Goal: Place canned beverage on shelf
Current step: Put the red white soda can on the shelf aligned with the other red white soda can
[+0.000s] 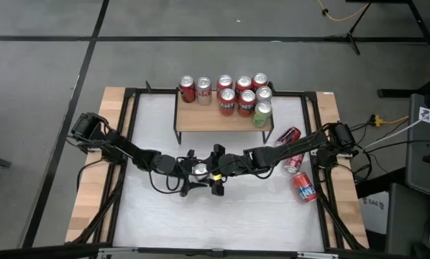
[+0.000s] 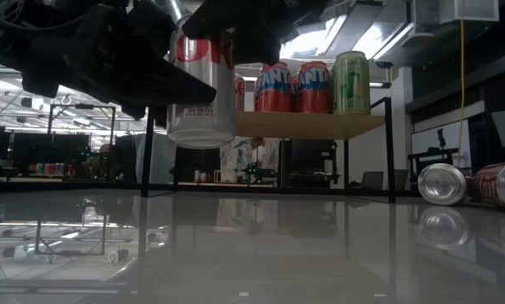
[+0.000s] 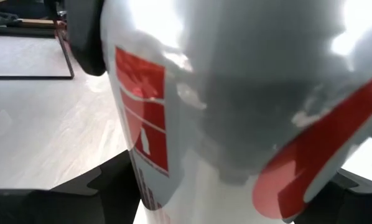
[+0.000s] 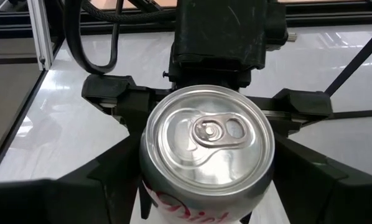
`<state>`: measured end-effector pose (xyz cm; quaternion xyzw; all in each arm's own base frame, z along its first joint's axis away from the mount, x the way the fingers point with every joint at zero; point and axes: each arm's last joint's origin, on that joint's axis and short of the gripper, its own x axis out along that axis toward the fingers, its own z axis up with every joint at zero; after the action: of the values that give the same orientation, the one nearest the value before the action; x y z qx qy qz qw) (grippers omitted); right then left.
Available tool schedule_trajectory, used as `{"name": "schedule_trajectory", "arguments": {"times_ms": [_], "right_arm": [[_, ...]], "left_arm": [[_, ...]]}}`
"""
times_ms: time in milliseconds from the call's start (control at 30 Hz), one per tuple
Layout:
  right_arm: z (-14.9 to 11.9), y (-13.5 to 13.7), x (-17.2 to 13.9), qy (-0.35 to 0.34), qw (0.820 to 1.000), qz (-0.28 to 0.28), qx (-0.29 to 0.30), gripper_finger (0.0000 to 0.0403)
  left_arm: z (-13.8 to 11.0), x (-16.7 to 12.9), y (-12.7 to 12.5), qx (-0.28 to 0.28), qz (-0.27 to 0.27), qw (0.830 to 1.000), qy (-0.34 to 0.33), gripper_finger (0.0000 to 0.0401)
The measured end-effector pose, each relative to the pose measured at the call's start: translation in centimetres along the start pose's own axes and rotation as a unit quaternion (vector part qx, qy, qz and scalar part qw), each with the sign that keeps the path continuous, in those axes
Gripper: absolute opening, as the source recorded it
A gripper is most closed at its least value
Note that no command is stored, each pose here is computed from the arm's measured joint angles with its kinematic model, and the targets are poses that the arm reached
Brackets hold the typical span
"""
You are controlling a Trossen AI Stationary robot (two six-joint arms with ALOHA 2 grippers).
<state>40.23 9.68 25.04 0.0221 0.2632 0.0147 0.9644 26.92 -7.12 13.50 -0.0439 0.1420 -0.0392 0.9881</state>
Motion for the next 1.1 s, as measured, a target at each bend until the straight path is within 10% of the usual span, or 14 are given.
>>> {"name": "schedule_trajectory", "arguments": {"times_ms": [1100], "right_arm": [[1.5,0.1,-0.5,-0.005,1.000,-0.010,0.000,0.0289]], "left_arm": [[-0.1,0.0,0.1,-0.015,0.014,1.000,0.002,0.0385]]}}
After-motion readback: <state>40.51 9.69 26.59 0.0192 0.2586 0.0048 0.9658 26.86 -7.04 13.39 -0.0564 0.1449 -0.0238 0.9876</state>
